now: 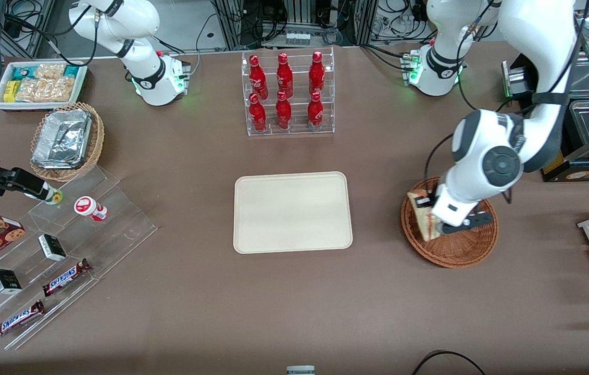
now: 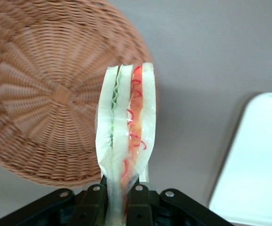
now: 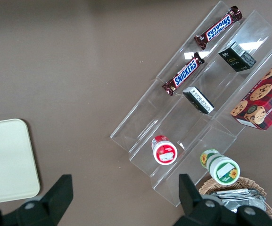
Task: Place sandwich from basket to tray
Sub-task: 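Lift the sandwich with the left gripper and carry it toward the cream tray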
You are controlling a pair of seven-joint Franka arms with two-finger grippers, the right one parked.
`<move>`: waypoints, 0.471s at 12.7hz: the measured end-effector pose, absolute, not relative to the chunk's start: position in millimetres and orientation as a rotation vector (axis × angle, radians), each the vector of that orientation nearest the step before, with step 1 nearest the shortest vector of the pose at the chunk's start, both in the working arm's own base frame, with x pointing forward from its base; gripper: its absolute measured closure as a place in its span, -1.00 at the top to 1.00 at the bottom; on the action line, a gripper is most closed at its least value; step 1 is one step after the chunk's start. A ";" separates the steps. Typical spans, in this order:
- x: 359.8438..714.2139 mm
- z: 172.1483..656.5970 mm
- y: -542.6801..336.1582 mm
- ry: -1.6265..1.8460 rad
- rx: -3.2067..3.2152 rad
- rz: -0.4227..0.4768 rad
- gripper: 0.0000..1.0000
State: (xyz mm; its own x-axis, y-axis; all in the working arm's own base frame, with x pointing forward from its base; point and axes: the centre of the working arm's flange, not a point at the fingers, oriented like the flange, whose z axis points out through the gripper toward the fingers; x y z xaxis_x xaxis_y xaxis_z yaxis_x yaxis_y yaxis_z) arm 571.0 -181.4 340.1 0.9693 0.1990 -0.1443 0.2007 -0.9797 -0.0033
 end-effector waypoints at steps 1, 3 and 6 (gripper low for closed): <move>568.9 342.1 -200.6 0.277 3.099 -0.222 -0.68; 563.5 344.1 -236.7 0.215 3.081 -0.224 -0.68; 550.3 333.9 -303.0 0.152 3.067 -0.251 -0.68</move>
State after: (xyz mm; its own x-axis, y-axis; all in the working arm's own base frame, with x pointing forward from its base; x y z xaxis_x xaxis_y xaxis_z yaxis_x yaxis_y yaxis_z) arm 550.3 -303.0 333.9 0.9818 0.0934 -0.1652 0.1032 -0.9933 0.0517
